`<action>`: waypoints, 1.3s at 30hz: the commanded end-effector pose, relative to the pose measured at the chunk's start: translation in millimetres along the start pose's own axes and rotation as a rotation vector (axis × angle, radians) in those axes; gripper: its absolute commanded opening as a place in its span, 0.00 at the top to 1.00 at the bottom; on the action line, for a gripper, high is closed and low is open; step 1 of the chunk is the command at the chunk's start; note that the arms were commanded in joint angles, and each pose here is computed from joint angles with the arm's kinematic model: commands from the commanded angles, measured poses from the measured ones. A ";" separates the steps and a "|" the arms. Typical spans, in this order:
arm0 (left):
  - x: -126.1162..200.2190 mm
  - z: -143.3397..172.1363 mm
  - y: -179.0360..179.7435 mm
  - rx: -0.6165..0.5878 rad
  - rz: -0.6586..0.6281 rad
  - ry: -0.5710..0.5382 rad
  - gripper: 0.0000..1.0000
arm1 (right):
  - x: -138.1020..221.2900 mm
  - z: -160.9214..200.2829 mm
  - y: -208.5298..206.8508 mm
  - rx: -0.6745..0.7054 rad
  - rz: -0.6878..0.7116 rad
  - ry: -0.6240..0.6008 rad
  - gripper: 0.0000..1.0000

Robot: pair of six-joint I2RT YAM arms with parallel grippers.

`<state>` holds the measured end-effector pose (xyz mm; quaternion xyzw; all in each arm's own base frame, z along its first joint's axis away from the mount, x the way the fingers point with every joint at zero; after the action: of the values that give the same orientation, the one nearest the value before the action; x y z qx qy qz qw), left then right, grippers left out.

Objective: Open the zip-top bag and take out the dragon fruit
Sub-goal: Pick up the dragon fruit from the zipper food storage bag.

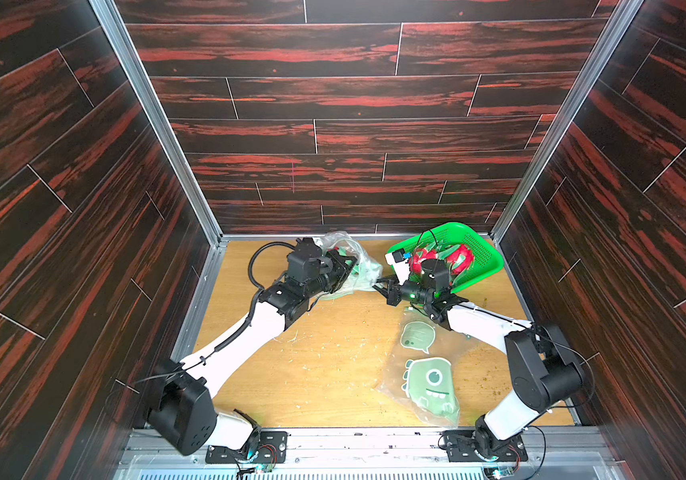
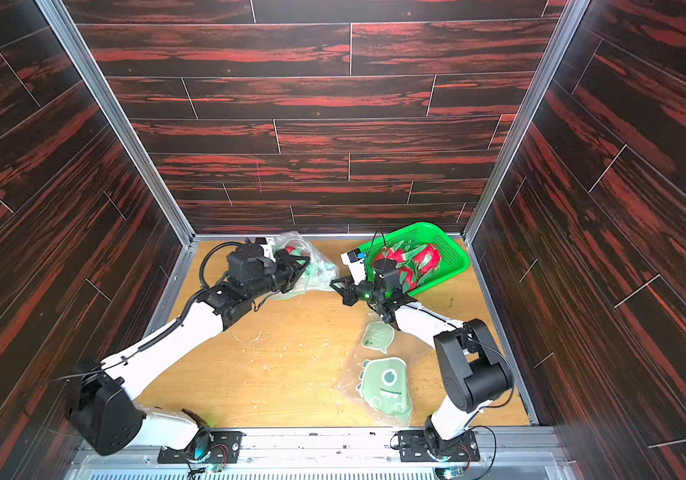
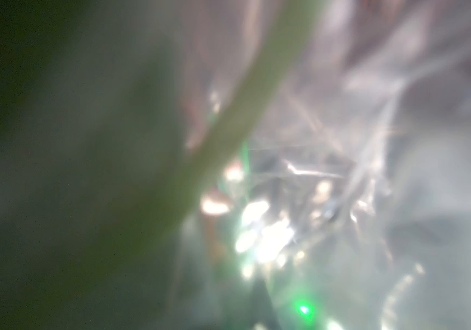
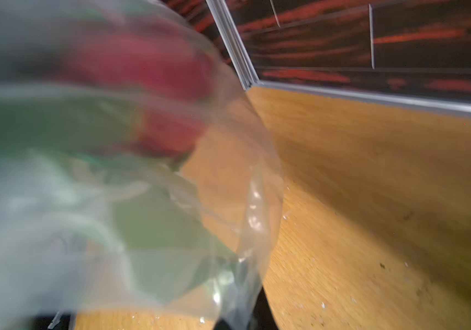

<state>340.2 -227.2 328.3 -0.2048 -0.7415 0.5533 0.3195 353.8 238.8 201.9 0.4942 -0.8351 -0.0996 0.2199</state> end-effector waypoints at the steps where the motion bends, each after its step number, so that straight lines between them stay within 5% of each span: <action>1: 48.1 -17.0 -73.9 -0.097 0.227 -0.092 1.00 | 0.6 26.4 -31.9 -0.103 0.097 0.074 1.00; 6: 61.8 -18.9 -68.9 -0.133 0.174 -0.099 1.00 | 5.5 21.0 -26.1 -0.111 0.016 0.049 1.00; 11: 75.0 -27.1 -69.3 -0.151 0.157 -0.055 1.00 | 10.6 20.6 -39.9 -0.110 0.130 0.065 1.00; 27: 142.7 -15.8 -103.3 -0.295 0.202 0.152 1.00 | -2.9 22.2 -93.5 -0.320 0.173 0.122 1.00; 39: 179.3 -18.7 -101.2 -0.346 0.198 0.136 1.00 | -4.6 21.5 -99.6 -0.306 0.180 0.127 1.00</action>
<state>259.6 -143.7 401.9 -0.2948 -0.7307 0.4664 0.4020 402.2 232.1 191.2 0.4964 -0.8045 -0.1628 0.2827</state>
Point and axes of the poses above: each gripper's point midway between its finger pads, its own x axis back along the fingers, its own y axis along the line the jaws close on, z = x × y, the point moved 6 cm from there along x, back along the fingers, and after that the axes turned 2 degrees about x, right-handed, at the moved point
